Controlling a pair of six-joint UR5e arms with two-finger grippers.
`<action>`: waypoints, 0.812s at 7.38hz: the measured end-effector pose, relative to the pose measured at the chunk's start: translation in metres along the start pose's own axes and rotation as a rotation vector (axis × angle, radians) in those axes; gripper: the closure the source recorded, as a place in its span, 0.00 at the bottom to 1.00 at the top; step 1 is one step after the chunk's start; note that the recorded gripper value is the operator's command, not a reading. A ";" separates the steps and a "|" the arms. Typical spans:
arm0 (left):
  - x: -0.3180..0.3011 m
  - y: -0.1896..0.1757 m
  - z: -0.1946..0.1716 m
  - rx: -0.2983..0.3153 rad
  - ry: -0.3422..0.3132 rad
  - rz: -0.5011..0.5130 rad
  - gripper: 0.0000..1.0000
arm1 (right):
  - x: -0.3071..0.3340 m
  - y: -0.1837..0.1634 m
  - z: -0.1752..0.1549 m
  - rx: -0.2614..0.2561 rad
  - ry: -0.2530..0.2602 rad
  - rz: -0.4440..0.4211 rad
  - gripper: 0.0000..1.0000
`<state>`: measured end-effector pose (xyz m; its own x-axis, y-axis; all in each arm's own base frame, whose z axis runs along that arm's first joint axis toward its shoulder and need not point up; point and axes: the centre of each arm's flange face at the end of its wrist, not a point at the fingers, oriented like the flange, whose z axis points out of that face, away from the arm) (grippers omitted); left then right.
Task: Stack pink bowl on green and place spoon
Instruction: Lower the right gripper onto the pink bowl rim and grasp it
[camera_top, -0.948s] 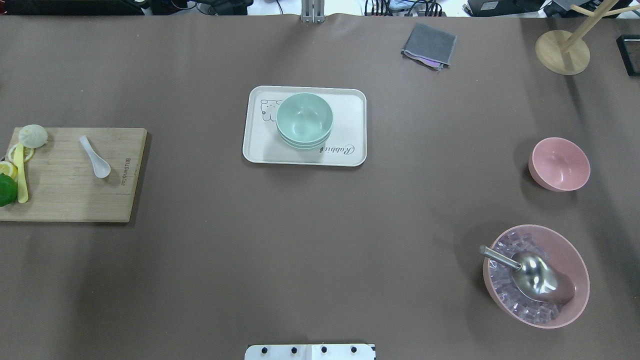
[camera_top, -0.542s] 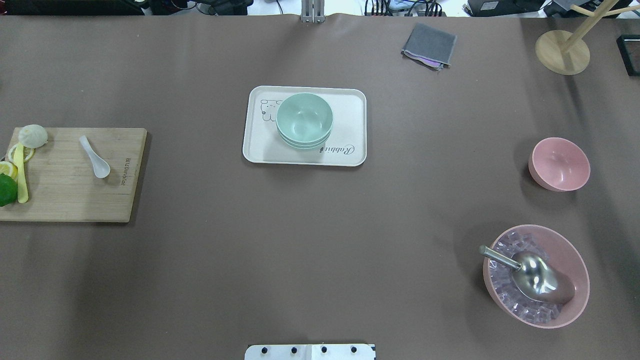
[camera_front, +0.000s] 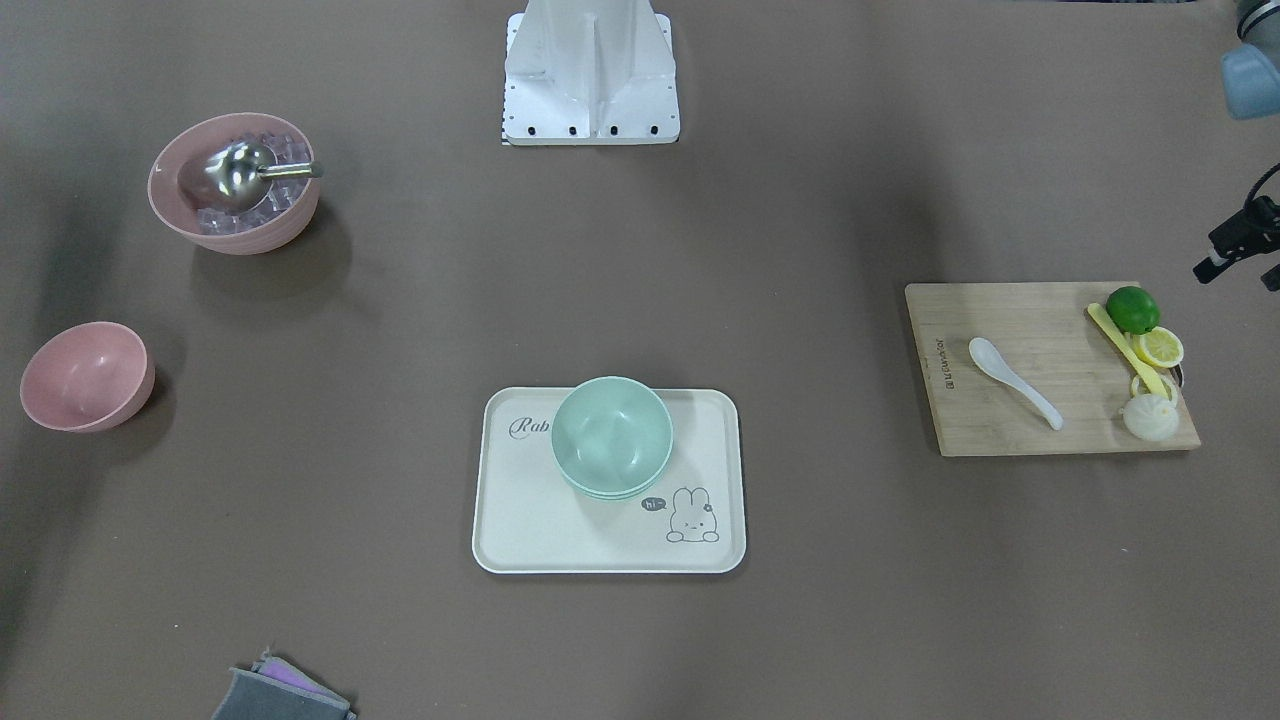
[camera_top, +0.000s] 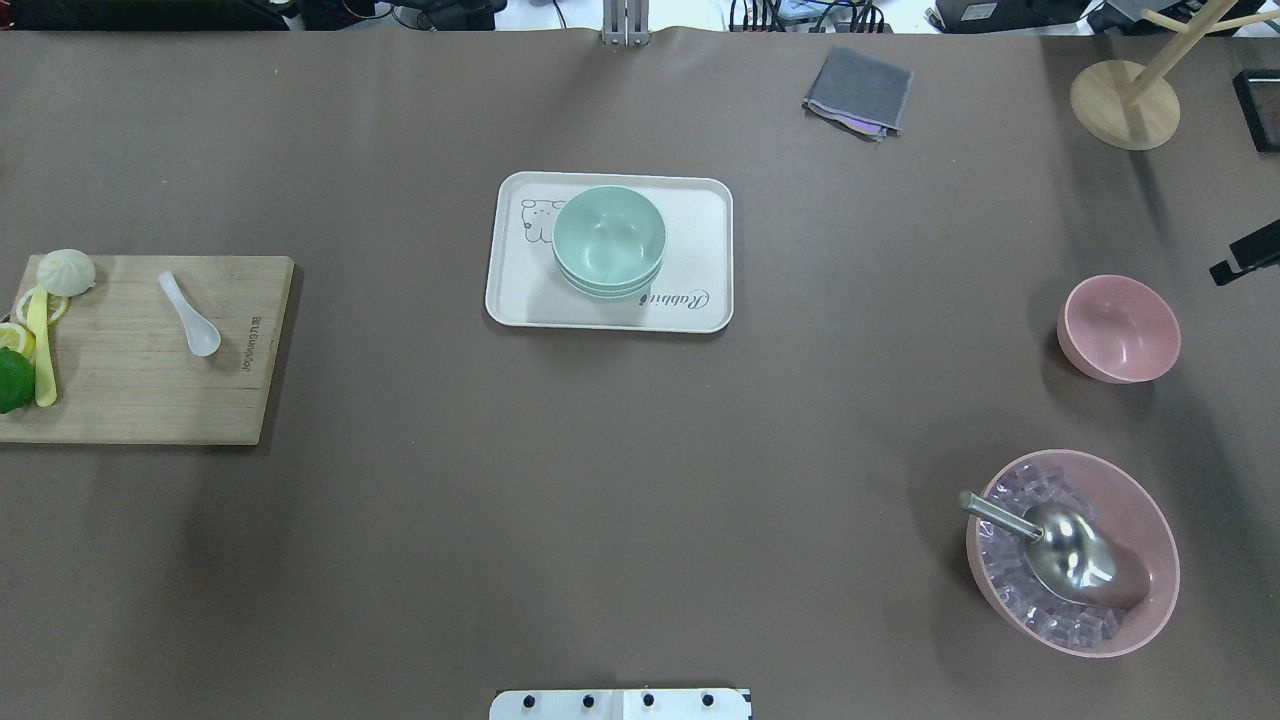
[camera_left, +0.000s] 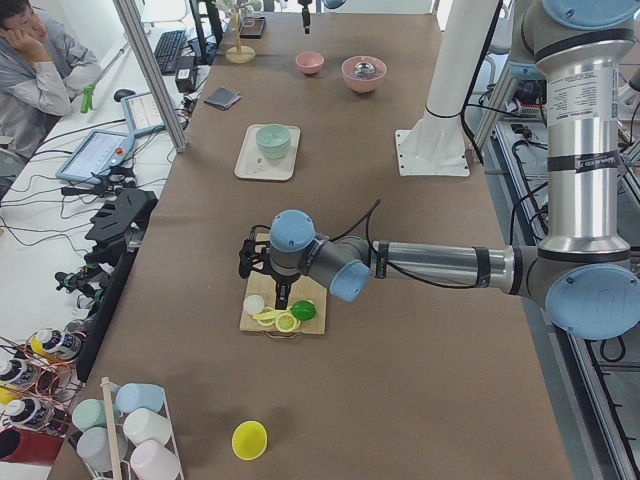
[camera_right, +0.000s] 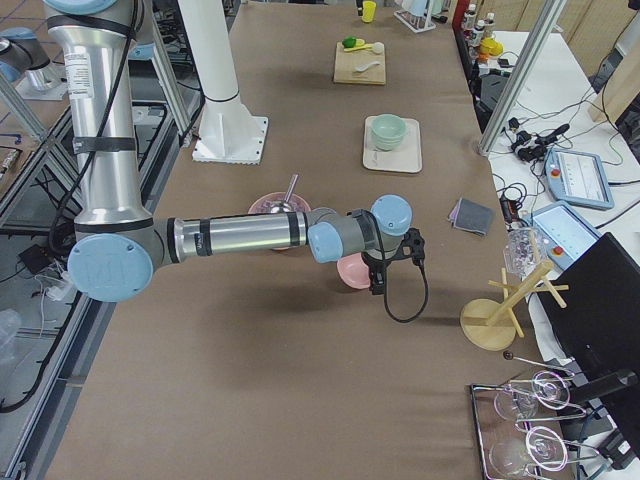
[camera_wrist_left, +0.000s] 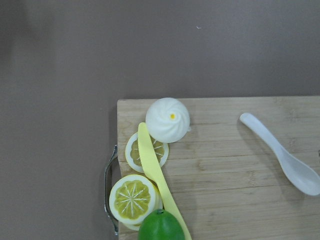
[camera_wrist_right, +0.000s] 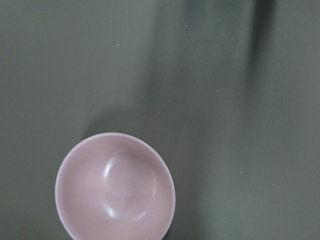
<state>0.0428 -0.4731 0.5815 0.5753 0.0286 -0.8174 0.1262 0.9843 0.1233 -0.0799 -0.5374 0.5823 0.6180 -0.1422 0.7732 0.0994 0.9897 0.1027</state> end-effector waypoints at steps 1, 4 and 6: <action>0.009 -0.006 0.003 -0.001 0.005 -0.019 0.02 | -0.005 -0.019 0.017 -0.020 0.011 0.015 0.03; 0.021 -0.013 0.004 0.002 0.014 -0.051 0.02 | 0.001 -0.027 0.071 -0.046 0.005 -0.009 0.11; 0.022 -0.014 0.004 0.002 0.015 -0.054 0.02 | -0.001 -0.019 0.090 -0.063 -0.004 -0.027 0.99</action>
<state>0.0572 -0.4866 0.5637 0.5558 -0.0219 -0.8311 0.1584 0.9841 0.0800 -0.1524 -0.5544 0.6357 0.6115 -0.1691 0.7730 0.1651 0.9827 0.0843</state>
